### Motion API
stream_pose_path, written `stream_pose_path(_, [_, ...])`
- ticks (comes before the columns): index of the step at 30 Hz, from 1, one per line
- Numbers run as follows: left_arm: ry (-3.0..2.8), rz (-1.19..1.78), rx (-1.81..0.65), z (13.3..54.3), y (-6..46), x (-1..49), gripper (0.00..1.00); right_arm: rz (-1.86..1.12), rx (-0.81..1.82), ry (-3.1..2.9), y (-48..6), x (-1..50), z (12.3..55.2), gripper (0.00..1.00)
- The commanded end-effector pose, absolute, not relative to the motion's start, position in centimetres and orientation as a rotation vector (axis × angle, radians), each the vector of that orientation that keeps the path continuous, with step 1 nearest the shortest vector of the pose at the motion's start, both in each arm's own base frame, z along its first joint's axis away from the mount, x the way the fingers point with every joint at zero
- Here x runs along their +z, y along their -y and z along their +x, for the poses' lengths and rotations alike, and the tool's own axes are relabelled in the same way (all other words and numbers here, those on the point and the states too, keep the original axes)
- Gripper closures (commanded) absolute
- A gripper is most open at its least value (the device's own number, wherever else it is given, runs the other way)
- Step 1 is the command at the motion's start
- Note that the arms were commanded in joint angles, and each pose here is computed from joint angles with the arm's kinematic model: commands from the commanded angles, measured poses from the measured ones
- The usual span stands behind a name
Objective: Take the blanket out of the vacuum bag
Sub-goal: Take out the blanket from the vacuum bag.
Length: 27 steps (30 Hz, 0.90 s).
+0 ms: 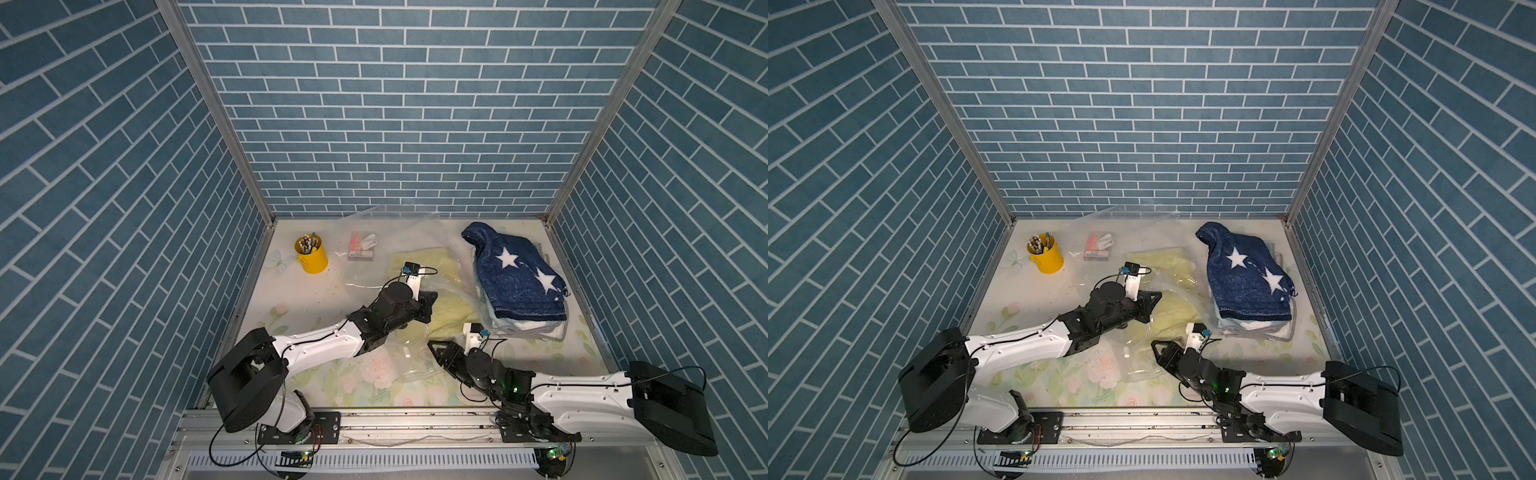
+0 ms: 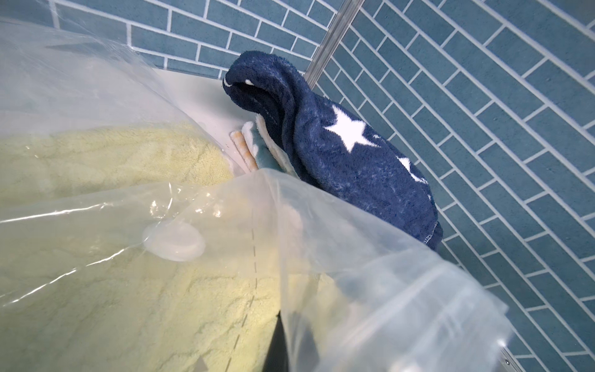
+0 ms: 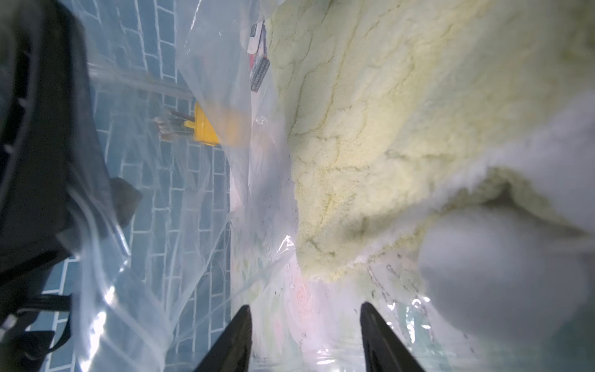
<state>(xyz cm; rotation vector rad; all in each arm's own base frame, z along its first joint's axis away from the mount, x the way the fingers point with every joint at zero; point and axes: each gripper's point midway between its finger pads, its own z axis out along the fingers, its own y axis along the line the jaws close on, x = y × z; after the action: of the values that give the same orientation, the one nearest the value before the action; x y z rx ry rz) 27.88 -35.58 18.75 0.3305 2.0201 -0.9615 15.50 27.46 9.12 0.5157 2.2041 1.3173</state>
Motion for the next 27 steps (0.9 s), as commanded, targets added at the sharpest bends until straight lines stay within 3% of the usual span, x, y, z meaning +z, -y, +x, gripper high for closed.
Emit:
stream_pose_path(1, [-1.995, 0.35, -0.952, 27.7, 35.9, 18.7, 0.98, 0.623, 1.358, -2.143, -27.3, 9.2, 16.1, 0.4])
stream_pose_path(12, [-1.983, 0.348, -0.959, 27.5, 35.9, 18.8, 0.99, 0.701, 1.406, -2.164, -28.9, 7.5, 16.2, 0.33])
stream_pose_path(27, [-1.989, 0.372, -0.982, 26.6, 36.0, 18.2, 0.98, 0.952, 1.208, -2.135, -26.8, 4.2, 18.1, 0.32])
